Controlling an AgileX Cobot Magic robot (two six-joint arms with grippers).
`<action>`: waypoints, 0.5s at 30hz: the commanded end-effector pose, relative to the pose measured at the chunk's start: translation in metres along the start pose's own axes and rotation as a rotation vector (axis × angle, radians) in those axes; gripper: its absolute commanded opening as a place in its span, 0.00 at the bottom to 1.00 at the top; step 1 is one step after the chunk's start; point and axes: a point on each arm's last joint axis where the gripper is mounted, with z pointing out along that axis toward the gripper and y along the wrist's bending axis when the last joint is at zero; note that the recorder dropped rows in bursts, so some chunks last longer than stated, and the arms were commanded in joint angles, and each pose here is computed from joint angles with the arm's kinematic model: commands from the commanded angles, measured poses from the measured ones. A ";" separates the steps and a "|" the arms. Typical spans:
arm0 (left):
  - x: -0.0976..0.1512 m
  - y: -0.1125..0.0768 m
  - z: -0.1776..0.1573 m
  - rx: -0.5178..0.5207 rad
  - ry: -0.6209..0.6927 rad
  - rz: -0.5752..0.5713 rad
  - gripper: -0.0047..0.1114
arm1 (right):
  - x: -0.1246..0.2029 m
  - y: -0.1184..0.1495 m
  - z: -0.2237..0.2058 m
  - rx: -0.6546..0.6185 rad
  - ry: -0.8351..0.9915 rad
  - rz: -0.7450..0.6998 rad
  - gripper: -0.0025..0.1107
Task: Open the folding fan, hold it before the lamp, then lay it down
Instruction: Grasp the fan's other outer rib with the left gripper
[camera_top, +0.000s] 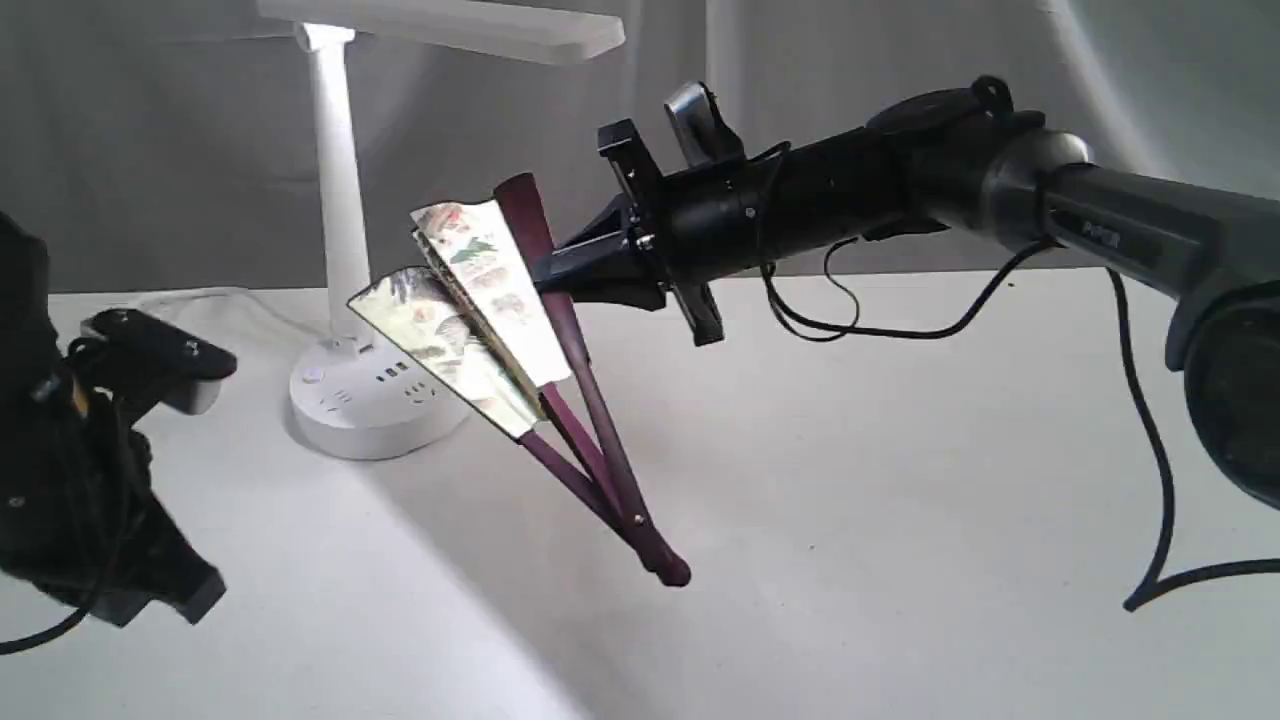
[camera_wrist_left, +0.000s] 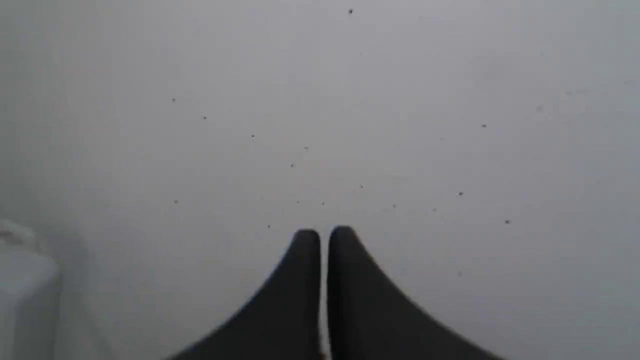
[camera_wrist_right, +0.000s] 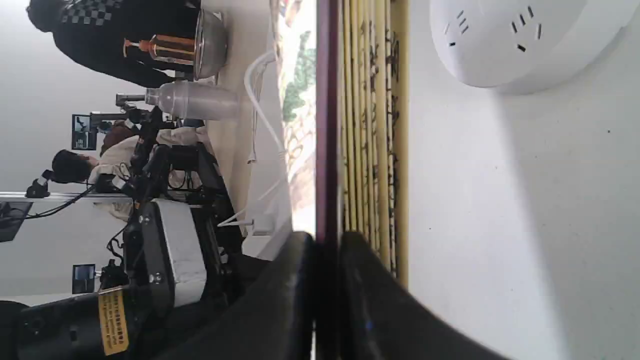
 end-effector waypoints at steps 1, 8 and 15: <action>-0.011 -0.001 0.011 -0.039 -0.215 -0.046 0.04 | 0.000 0.009 -0.002 -0.026 -0.006 -0.014 0.02; -0.023 0.016 0.016 -0.050 -0.984 -0.275 0.04 | 0.000 0.009 -0.002 -0.027 -0.007 -0.013 0.02; 0.016 0.044 0.008 -0.075 -1.528 -0.702 0.04 | 0.000 0.010 -0.002 -0.038 -0.011 -0.021 0.02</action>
